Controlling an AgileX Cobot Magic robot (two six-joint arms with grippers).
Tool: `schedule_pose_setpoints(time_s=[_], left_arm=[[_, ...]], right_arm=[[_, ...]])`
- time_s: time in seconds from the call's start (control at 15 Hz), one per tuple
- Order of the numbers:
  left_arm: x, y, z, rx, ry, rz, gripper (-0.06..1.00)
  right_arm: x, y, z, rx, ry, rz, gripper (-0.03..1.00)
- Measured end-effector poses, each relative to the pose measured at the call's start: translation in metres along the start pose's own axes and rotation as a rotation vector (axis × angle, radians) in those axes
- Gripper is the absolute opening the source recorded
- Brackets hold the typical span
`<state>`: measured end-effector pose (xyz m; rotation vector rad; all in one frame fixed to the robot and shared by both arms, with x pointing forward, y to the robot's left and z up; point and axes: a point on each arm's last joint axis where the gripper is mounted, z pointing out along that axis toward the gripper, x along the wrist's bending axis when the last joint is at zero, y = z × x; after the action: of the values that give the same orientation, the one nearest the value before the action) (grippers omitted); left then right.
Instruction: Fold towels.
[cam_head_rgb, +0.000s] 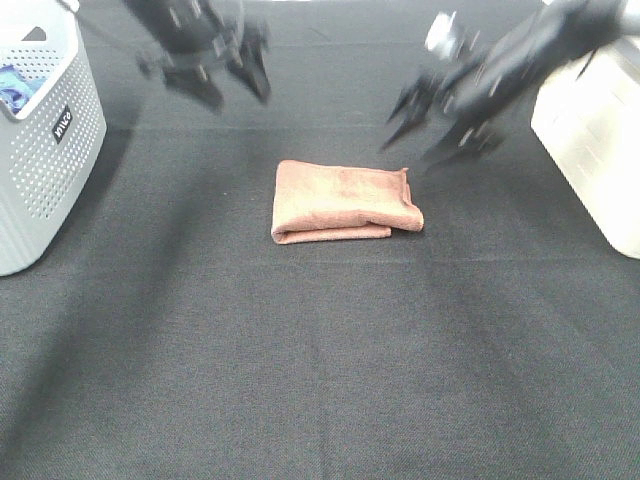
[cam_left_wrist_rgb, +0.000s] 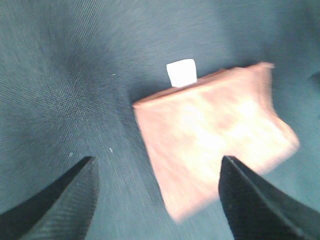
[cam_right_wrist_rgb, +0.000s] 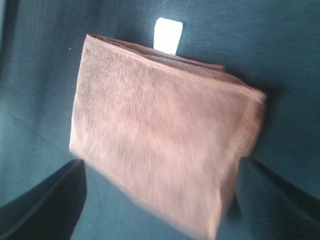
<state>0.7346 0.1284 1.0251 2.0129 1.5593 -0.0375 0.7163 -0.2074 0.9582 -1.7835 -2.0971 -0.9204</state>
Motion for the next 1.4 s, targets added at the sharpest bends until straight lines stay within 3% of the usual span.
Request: schedule_pose_setpoints(time_s=[0.13,0.33,0.53,0.67,0.87,1.0,1.13,1.4], left_arm=[[-0.005,0.002,-0.014,-0.02,0.006,0.028,0.65],[-0.024,0.009,-0.073,-0.125,0.041,0.093,0.65],[-0.047,0.003,-0.149,-0.24,0.087,0.147,0.65],[-0.051,-0.025,-0.19,-0.235,0.187,0.154,0.65],[-0.043,-0.085,-0.227,-0.172,0.352,0.108,0.65],[-0.038,-0.146,-0.252,-0.139,0.423,0.052,0.65],[-0.037,-0.195,-0.263,-0.125,0.427,0.023,0.65],[-0.028,-0.297,-0.27,-0.11,0.428,0.016,0.65]], right_arm=[[0.01,0.0,-0.017,0.006,-0.043,-0.003,0.78],[0.061,-0.011,-0.071,0.032,-0.172,-0.066,0.78],[0.101,-0.021,-0.116,-0.041,-0.278,-0.132,0.78],[0.134,-0.033,-0.151,-0.116,-0.319,-0.209,0.78],[0.164,-0.06,-0.196,-0.204,-0.337,-0.259,0.78],[0.166,-0.107,-0.221,-0.203,-0.38,-0.255,0.78],[0.161,-0.154,-0.23,-0.177,-0.398,-0.248,0.78],[0.128,-0.26,-0.217,-0.064,-0.438,-0.217,0.78]])
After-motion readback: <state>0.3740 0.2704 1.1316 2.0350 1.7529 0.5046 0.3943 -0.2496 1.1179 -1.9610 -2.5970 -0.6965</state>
